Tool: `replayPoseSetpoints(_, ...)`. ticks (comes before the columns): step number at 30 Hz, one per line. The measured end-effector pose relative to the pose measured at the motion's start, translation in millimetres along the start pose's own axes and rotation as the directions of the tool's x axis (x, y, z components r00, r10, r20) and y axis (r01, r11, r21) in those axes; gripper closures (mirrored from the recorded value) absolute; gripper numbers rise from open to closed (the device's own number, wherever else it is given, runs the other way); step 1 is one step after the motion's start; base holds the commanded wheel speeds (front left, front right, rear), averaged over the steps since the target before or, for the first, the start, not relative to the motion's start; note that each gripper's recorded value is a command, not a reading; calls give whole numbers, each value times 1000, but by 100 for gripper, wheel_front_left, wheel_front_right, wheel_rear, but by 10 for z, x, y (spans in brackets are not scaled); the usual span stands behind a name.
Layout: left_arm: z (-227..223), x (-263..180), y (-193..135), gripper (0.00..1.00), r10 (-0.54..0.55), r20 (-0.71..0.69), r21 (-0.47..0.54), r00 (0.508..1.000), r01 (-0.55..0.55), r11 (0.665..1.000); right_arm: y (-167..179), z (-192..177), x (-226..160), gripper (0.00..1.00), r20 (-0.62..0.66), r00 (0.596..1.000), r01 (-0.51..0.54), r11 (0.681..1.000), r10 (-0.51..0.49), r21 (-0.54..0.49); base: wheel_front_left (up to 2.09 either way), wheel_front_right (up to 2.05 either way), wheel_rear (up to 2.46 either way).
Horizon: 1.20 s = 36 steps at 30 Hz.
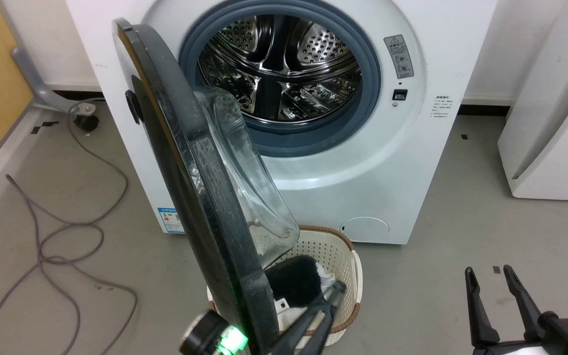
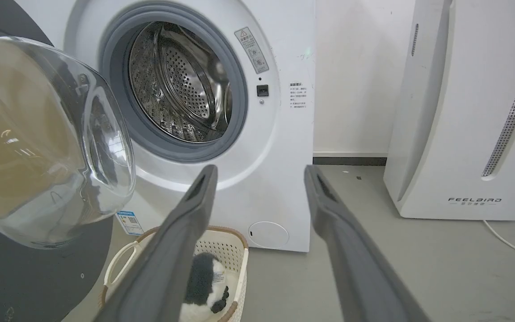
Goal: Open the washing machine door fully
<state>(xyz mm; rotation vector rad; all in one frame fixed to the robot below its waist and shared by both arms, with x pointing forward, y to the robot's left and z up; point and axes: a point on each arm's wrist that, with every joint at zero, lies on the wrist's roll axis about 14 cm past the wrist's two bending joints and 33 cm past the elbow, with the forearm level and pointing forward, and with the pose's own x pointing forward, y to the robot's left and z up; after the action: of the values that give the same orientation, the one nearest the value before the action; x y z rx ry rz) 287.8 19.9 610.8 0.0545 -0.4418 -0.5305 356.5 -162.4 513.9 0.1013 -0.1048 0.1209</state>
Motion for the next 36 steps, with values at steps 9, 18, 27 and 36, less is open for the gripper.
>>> replayPoseSetpoints(9, -472, -158, -149, 100, -70, -154, -21, 986, 68, 997, 9, -64, 26, 0, -19, 1000, -5, 1000, 5, -2, 0, 0, 0)
replayPoseSetpoints(18, -844, -349, 118, 100, 29, -283, 17, 959, -26, 1000, 66, -144, 85, 0, -42, 999, -24, 1000, 24, 3, 0, 0, 0)
replayPoseSetpoints(27, -849, -507, 344, 100, 123, -304, 63, 945, -109, 992, 295, -203, 201, 0, -55, 994, -97, 995, 97, 14, 0, 0, 0)
replayPoseSetpoints(36, -725, -773, 655, 100, 282, -297, 134, 912, -253, 958, 663, -275, 349, 0, -69, 976, -206, 978, 207, 32, 0, 0, 0)
